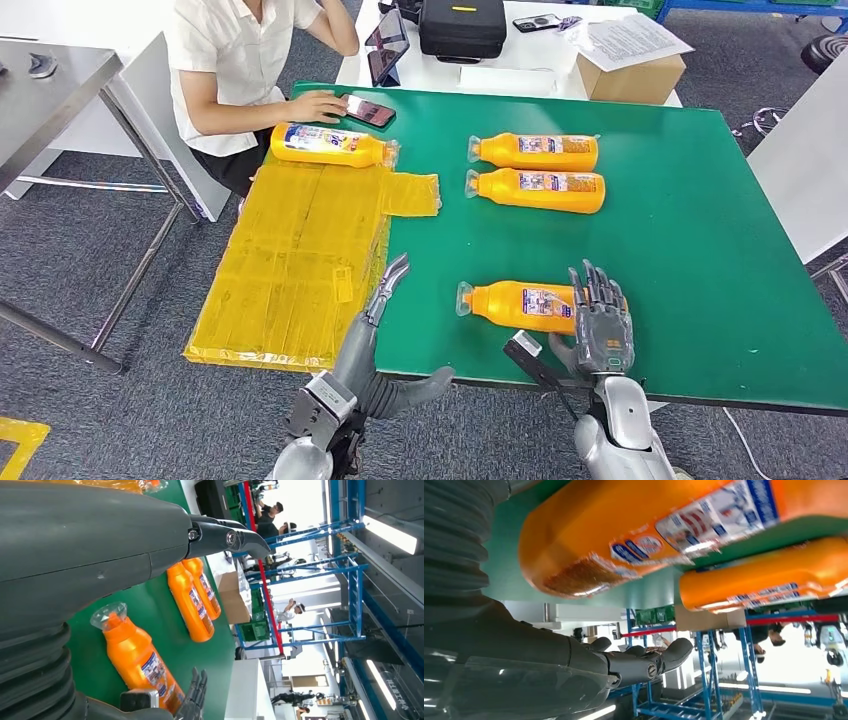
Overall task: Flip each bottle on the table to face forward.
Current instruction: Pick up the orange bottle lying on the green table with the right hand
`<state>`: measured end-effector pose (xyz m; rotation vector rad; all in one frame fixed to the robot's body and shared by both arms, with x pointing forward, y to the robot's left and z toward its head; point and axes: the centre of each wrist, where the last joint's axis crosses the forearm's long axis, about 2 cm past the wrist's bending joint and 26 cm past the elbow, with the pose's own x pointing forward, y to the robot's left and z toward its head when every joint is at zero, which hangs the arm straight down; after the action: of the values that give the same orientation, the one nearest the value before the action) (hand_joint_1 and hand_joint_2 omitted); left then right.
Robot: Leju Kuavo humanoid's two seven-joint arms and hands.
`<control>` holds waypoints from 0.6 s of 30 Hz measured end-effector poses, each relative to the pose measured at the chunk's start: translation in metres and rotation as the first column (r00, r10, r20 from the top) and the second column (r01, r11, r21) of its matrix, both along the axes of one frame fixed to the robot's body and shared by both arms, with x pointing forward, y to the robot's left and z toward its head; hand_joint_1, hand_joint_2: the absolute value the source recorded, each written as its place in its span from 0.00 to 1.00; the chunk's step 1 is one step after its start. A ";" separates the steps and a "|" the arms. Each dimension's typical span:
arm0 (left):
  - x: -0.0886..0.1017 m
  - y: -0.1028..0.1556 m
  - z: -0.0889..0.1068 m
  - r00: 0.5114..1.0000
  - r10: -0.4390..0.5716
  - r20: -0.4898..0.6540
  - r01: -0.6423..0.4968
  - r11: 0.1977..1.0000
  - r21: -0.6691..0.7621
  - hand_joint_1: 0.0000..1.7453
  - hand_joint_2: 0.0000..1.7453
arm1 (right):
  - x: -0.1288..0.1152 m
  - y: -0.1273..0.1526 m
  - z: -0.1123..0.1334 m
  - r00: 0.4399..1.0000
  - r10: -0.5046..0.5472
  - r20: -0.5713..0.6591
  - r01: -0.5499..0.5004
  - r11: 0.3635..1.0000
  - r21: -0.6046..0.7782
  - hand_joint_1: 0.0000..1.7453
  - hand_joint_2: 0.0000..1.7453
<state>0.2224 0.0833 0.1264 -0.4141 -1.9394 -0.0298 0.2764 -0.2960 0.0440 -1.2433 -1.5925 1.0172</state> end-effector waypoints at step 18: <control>0.001 -0.002 -0.003 0.998 -0.027 -0.055 0.028 0.999 0.018 0.00 1.00 | 0.038 -0.005 -0.006 0.963 -0.044 -0.264 0.042 0.999 -0.013 0.00 1.00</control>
<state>0.2235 0.0816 0.1238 -0.4245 -1.8786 -0.0542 0.3148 -0.3008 0.0377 -1.0909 -1.3509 1.1119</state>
